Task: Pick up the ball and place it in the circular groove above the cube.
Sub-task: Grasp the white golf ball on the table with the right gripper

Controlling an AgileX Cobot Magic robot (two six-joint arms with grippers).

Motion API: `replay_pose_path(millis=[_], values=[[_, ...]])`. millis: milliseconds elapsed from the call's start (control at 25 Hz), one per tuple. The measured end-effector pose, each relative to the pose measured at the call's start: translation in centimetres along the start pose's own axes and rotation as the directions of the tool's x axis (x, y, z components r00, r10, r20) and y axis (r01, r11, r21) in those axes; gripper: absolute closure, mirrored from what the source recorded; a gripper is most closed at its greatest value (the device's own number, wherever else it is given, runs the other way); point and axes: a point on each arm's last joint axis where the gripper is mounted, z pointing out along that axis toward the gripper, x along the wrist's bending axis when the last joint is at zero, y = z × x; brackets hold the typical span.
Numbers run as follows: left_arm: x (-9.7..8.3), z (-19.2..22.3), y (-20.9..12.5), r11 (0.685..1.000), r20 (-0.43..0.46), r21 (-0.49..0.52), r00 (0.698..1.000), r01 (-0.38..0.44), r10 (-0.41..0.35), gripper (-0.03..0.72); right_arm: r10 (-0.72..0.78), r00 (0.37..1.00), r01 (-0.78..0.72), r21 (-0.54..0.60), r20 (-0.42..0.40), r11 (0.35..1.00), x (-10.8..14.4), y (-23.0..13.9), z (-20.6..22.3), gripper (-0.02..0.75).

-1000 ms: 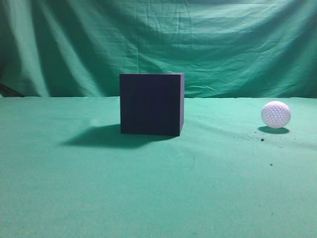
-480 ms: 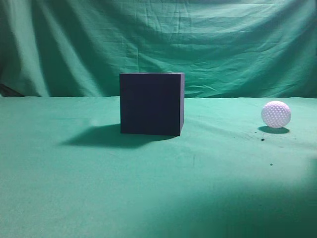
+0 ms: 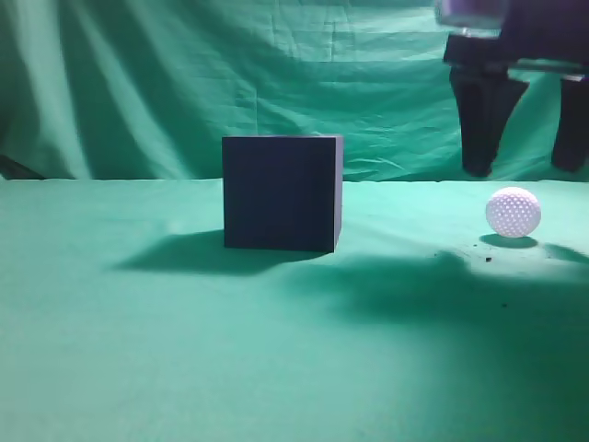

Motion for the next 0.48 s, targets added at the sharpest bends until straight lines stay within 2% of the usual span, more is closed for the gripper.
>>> replay_pose_path(millis=[240, 320, 400, 440, 480], values=[[0.0, 0.0, 0.0, 1.0, 0.0, 0.0, 1.0, 0.0, 0.0, 0.688, 0.001, 1.0, -0.001, 0.025, -0.001, 1.0, -0.1, 0.8, 3.0, 0.163], [0.0, 0.0, 0.0, 1.0, 0.0, 0.0, 1.0, 0.0, 0.0, 0.688, 0.002, 1.0, -0.002, 0.027, 0.0, 1.0, -0.1, 0.9, 3.6, 0.237], [0.0, 0.0, 0.0, 1.0, 0.0, 0.0, 1.0, 0.0, 0.0, 0.688, 0.002, 1.0, -0.002, 0.026, 0.0, 1.0, -0.1, 1.1, 4.1, 0.225], [0.0, 0.0, 0.0, 1.0, 0.0, 0.0, 1.0, 0.0, 0.0, 0.688, 0.002, 1.0, -0.002, 0.031, 0.0, 1.0, -0.2, 1.1, 4.3, 0.267], [0.0, 0.0, 0.0, 1.0, 0.0, 0.0, 1.0, 0.0, 0.0, 0.688, 0.003, 1.0, -0.003, 0.037, 0.0, 0.999, -0.2, 1.1, 4.6, 0.256]])
